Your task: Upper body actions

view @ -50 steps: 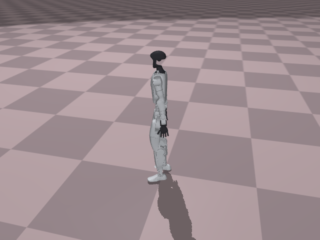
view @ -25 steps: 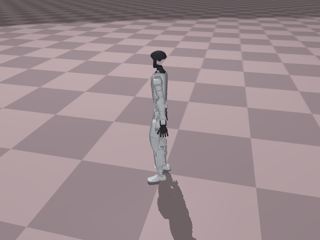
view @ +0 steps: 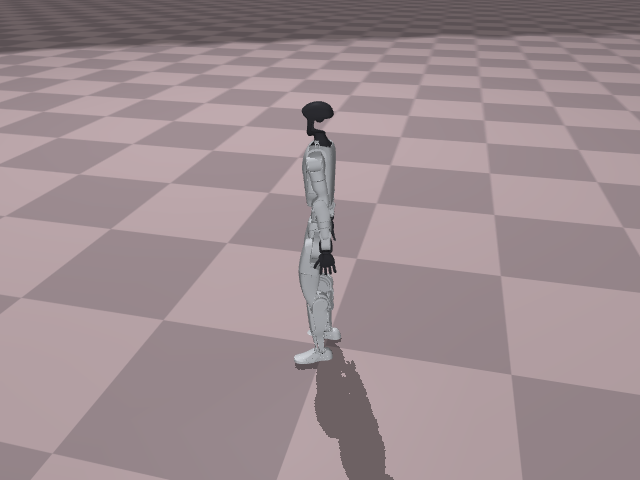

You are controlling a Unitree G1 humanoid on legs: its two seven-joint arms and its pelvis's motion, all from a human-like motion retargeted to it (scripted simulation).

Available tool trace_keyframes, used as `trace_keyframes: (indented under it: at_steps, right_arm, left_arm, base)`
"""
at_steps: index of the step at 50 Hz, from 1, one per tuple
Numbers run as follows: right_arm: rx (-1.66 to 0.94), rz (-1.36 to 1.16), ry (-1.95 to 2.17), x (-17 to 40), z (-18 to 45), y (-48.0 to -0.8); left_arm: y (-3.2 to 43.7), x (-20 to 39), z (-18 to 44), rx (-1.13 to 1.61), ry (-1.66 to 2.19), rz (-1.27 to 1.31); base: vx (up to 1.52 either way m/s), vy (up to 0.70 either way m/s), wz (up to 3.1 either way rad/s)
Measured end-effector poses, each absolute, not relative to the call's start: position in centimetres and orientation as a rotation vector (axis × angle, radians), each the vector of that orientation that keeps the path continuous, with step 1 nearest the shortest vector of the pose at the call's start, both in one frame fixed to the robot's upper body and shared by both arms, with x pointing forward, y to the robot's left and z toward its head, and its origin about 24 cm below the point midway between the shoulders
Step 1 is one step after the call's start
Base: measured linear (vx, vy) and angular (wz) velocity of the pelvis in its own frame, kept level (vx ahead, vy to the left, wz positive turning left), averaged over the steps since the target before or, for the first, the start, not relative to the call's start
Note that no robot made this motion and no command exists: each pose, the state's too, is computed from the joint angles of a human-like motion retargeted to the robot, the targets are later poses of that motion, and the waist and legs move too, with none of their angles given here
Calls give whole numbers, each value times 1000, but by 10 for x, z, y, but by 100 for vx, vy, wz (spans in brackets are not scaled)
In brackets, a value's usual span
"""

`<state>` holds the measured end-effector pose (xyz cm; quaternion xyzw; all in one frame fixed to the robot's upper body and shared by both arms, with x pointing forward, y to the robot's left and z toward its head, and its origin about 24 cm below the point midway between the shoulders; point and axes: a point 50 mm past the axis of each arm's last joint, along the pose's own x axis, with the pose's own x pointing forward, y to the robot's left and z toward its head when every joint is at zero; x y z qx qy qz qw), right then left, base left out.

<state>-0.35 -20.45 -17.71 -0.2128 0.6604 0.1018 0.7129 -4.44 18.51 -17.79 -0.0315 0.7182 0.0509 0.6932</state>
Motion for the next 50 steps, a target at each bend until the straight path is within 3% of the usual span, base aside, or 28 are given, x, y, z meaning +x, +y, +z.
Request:
trace_keyframes:
  at_steps: [25,30,35,40,45,50]
  right_arm:
    - [-499,228,1436,0,-177,-205]
    - [-573,239,1360,18,-176,-208]
    - [-578,126,1059,76,-166,-204]
    - [-511,-68,513,170,-111,-196]
    - [-402,-211,-94,239,-9,-186]
    - [-282,-374,-709,260,111,-182]
  left_arm:
    - [185,-45,-178,-71,1605,112]
    - [184,-45,-178,-50,1604,94]
    - [183,-41,-179,-23,1590,61]
    - [183,-42,-178,-10,1600,45]
    - [183,-44,-178,-17,1616,37]
    - [184,-43,-178,4,1618,31]
  base:
    - [0,0,0]
    - [0,0,0]
    - [0,0,-4]
    - [0,0,0]
    - [0,0,0]
    - [0,0,0]
